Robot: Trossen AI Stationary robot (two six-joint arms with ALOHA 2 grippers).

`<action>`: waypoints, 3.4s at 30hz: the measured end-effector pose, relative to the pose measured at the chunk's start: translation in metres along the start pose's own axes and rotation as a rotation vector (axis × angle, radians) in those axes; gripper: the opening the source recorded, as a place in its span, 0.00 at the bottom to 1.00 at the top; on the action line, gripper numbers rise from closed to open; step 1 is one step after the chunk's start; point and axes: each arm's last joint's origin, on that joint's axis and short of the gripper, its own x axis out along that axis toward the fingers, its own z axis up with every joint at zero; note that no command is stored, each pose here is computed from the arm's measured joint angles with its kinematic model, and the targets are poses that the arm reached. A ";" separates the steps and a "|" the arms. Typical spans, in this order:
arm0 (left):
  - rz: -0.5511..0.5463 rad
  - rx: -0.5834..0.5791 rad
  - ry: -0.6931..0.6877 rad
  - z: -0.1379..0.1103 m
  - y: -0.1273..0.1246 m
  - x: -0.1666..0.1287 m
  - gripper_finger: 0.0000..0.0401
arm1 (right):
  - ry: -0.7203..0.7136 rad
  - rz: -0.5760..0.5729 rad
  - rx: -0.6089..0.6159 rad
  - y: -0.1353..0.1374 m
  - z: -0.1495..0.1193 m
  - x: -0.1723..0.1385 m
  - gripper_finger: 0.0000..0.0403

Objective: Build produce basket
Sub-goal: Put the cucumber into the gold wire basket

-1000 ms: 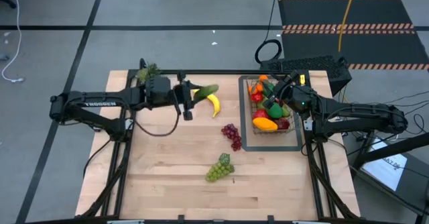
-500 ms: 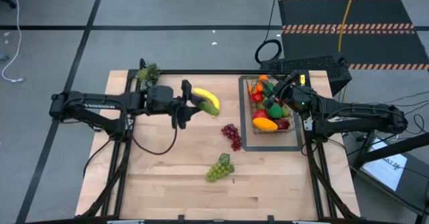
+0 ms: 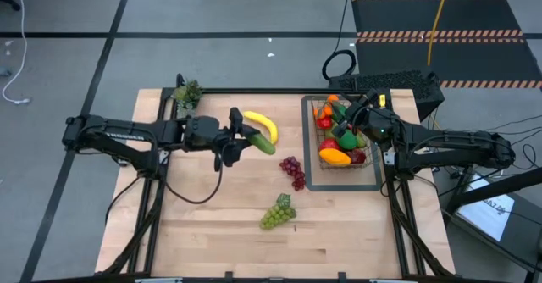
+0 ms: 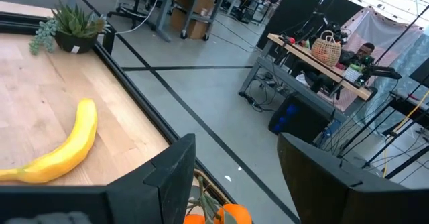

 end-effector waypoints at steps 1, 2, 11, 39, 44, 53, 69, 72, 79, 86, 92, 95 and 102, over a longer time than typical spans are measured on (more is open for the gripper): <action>-0.001 0.003 -0.003 0.001 -0.001 0.000 0.41 | -0.001 0.000 0.001 0.000 0.000 0.000 0.52; -0.002 0.004 -0.006 0.002 -0.001 0.000 0.41 | -0.001 0.000 0.001 0.000 0.000 0.000 0.52; 0.007 -0.047 -0.014 0.003 0.000 -0.001 0.41 | -0.005 -0.001 0.005 0.000 0.001 0.000 0.52; -0.009 -1.434 -0.095 0.007 0.005 -0.001 0.41 | -0.346 0.142 0.038 -0.004 0.030 -0.005 0.52; -0.048 -1.537 -0.106 0.009 0.004 -0.001 0.41 | -0.449 0.193 0.050 -0.003 0.038 -0.004 0.52; 0.057 -1.214 -0.077 0.007 0.006 -0.001 0.41 | -0.502 0.241 0.112 0.014 0.041 0.014 0.52; 0.172 -0.993 -0.124 0.010 0.015 0.007 0.41 | -0.554 0.586 0.230 0.062 0.028 0.051 0.52; 0.170 -0.989 -0.094 0.005 0.013 0.013 0.41 | -0.553 0.595 0.264 0.067 0.026 0.055 0.52; 0.164 -0.989 -0.054 -0.002 0.008 0.033 0.41 | -0.553 0.621 0.292 0.076 0.023 0.058 0.52; 0.127 -0.896 -0.042 -0.004 0.001 0.046 0.41 | -0.582 0.696 0.250 0.083 0.023 0.055 0.52; 0.118 -0.890 -0.062 -0.003 0.001 0.050 0.41 | -0.599 0.752 0.235 0.084 0.023 0.054 0.59; 0.125 -0.892 -0.072 -0.002 0.001 0.053 0.41 | -0.598 0.752 0.240 0.084 0.023 0.054 0.64; 0.037 -0.832 -0.141 0.001 -0.008 0.068 0.41 | -0.637 0.758 0.280 0.084 0.027 0.051 0.68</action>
